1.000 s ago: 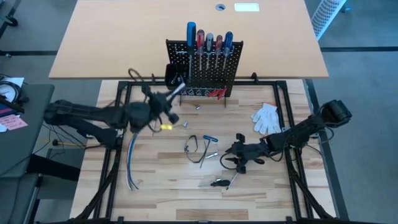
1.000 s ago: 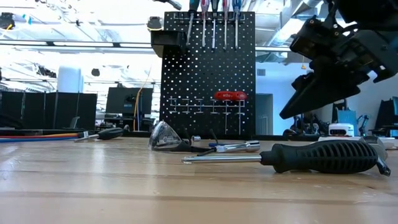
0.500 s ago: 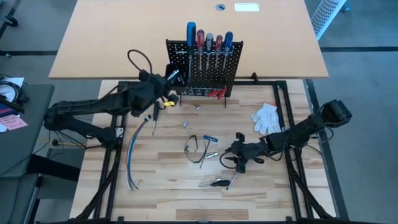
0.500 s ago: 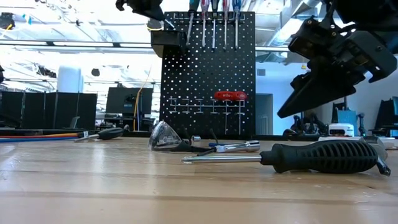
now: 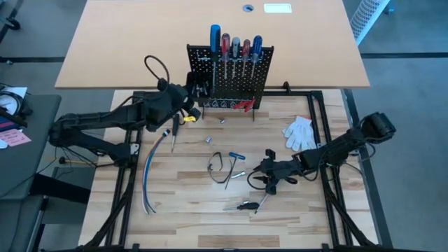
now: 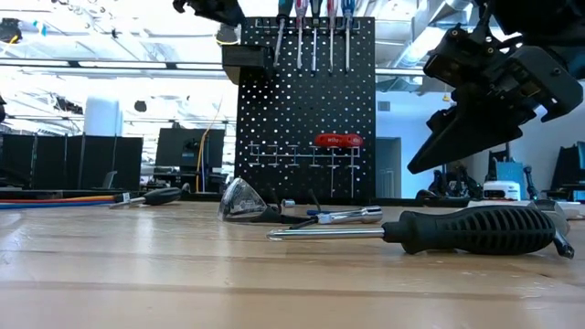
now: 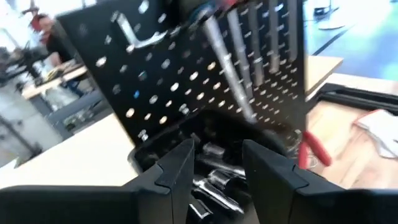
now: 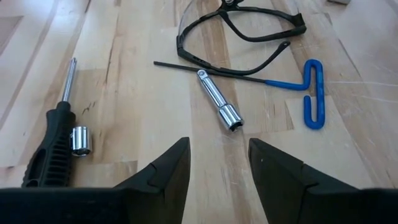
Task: Hang tools onto peg board
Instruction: Put the silver socket into the black bin on the black pegboard
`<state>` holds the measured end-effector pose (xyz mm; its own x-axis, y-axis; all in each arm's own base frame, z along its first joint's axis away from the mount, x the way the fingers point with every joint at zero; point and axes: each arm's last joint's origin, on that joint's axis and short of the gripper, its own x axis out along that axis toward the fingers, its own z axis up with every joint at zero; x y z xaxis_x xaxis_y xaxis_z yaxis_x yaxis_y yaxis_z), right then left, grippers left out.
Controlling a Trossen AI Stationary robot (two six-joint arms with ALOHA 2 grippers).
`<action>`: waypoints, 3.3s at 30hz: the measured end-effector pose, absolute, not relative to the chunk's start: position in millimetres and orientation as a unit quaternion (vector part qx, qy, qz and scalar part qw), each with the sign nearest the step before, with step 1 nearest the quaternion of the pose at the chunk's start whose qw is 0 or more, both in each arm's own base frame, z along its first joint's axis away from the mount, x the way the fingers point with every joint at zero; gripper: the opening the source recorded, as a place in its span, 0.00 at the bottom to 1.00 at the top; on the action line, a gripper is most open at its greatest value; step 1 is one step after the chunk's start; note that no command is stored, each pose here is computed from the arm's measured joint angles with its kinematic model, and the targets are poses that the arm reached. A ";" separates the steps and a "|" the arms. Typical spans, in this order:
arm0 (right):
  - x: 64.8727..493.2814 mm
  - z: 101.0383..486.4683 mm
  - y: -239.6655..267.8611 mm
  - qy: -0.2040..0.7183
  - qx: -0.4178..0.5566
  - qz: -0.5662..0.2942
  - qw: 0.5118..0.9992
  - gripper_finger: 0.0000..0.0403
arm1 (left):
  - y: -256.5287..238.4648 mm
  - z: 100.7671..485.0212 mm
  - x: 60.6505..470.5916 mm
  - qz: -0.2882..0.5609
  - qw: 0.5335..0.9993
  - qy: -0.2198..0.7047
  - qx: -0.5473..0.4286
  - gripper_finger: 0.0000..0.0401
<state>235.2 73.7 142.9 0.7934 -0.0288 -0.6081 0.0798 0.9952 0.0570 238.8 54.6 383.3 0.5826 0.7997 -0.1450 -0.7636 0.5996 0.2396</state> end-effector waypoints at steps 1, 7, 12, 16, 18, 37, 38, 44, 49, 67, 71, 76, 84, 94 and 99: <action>235.2 142.9 73.7 0.320 0.040 -0.029 0.946 0.42 | 49.7 384.3 238.4 0.431 0.890 0.121 0.085 0.33; 235.2 142.9 73.7 0.321 0.040 -0.029 0.946 0.42 | 3.1 366.9 248.7 0.263 0.934 0.185 0.156 0.31; 235.0 142.9 74.5 0.320 0.039 -0.027 0.946 0.42 | -29.9 317.3 263.3 0.170 0.945 0.241 0.144 0.31; 235.1 143.0 74.5 0.320 0.040 -0.027 0.946 0.42 | -41.0 258.7 272.1 0.169 0.923 0.314 0.142 0.31; 235.1 143.1 74.5 0.319 0.040 -0.027 0.946 0.42 | -39.1 229.9 276.1 0.200 0.912 0.335 0.131 0.31; 235.0 142.8 74.4 0.321 0.040 -0.027 0.946 0.42 | 22.7 116.2 306.5 0.351 0.868 0.349 -0.049 0.50; 235.0 142.8 74.4 0.321 0.039 -0.027 0.946 0.42 | 23.4 114.2 307.2 0.355 0.867 0.347 -0.047 0.50; 235.0 142.8 74.4 0.321 0.040 -0.027 0.946 0.42 | 29.1 113.6 307.6 0.361 0.865 0.345 -0.050 0.45; 235.0 142.8 74.5 0.321 0.040 -0.027 0.946 0.42 | 38.7 112.9 307.3 0.342 0.868 0.354 -0.072 0.35; 235.0 142.8 74.4 0.321 0.040 -0.027 0.946 0.42 | -13.8 159.7 300.0 0.275 0.898 0.345 0.006 0.12; 235.0 142.8 74.4 0.321 0.040 -0.027 0.946 0.42 | -46.1 210.2 288.6 0.296 0.914 0.270 0.056 0.12; 235.2 143.0 74.5 0.319 0.040 -0.027 0.946 0.42 | -57.3 287.0 270.3 0.370 0.908 0.163 0.115 0.12; 236.3 144.2 74.1 0.312 0.043 -0.027 0.949 0.42 | -11.6 378.7 269.3 0.437 0.876 0.135 0.155 0.12; 236.2 144.3 74.7 0.312 0.041 -0.025 0.949 0.42 | 61.3 391.6 281.9 0.489 0.843 0.203 0.098 0.25; 236.2 144.2 74.7 0.312 0.041 -0.025 0.949 0.42 | 72.4 390.0 284.3 0.481 0.847 0.210 0.090 0.30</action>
